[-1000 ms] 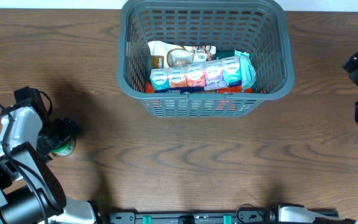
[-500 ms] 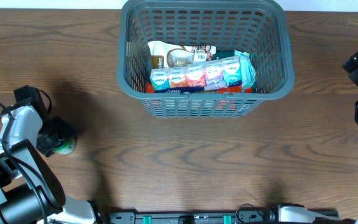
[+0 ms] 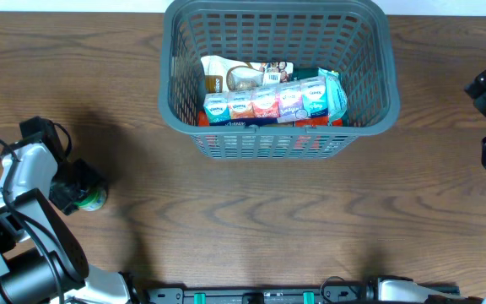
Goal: Pack container
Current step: 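Grasp the green Knorr cylinder with the left gripper and lift, then carry the Knorr cylinder into the basket and open the left gripper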
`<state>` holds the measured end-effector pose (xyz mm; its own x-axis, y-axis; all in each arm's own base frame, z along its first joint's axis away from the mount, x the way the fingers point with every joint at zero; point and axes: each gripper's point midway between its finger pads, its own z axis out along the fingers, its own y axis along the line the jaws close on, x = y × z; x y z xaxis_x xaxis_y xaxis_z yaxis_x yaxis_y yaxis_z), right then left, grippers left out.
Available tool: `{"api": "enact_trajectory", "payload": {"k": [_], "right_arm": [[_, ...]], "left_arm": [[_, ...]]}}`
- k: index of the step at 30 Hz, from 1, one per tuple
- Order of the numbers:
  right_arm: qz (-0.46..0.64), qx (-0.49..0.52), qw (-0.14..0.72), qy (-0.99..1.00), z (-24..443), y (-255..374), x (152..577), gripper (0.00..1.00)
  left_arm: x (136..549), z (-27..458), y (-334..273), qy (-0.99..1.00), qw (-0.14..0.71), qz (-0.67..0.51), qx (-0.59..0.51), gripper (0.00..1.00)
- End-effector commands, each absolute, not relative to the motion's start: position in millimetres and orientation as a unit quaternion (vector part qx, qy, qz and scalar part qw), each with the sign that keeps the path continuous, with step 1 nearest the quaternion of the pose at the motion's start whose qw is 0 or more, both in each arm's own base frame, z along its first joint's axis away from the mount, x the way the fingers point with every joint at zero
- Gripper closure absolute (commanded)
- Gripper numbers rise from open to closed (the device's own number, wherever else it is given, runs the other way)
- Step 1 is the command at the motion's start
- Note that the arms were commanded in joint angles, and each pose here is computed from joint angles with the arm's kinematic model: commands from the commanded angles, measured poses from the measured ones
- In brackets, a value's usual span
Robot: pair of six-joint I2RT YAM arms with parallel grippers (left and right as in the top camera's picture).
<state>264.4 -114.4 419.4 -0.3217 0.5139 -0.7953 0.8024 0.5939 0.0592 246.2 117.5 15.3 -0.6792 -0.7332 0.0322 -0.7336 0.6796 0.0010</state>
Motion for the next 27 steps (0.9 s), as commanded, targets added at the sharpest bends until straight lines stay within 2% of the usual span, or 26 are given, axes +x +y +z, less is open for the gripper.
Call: {"api": "enact_trajectory", "payload": {"k": [1,9,12,17,22,27], "right_arm": [[-0.179,0.423,0.409,0.788,420.1,-117.4,261.3,0.01],[-0.179,0.424,0.409,0.788,420.1,-117.4,261.3,0.01],[-0.179,0.423,0.409,0.788,420.1,-117.4,261.3,0.01],[-0.179,0.424,0.409,0.788,420.1,-117.4,261.3,0.01],[-0.179,0.423,0.409,0.788,420.1,-117.4,261.3,0.01],[-0.179,0.424,0.409,0.788,420.1,-117.4,261.3,0.01]], "left_arm": [[290.7,66.9,114.9,-0.921,-0.081,0.068,0.374,0.94],[354.6,217.2,89.8,-0.906,-0.291,0.154,0.268,0.94],[368.2,279.2,61.0,-0.895,-0.361,0.179,0.192,0.94],[377.5,356.4,-2.0,-0.872,-0.432,0.219,0.068,0.94],[373.7,398.9,-76.3,-0.844,-0.471,0.246,-0.068,0.94],[361.1,402.3,-140.8,-0.826,-0.465,0.273,-0.166,0.94]]}}
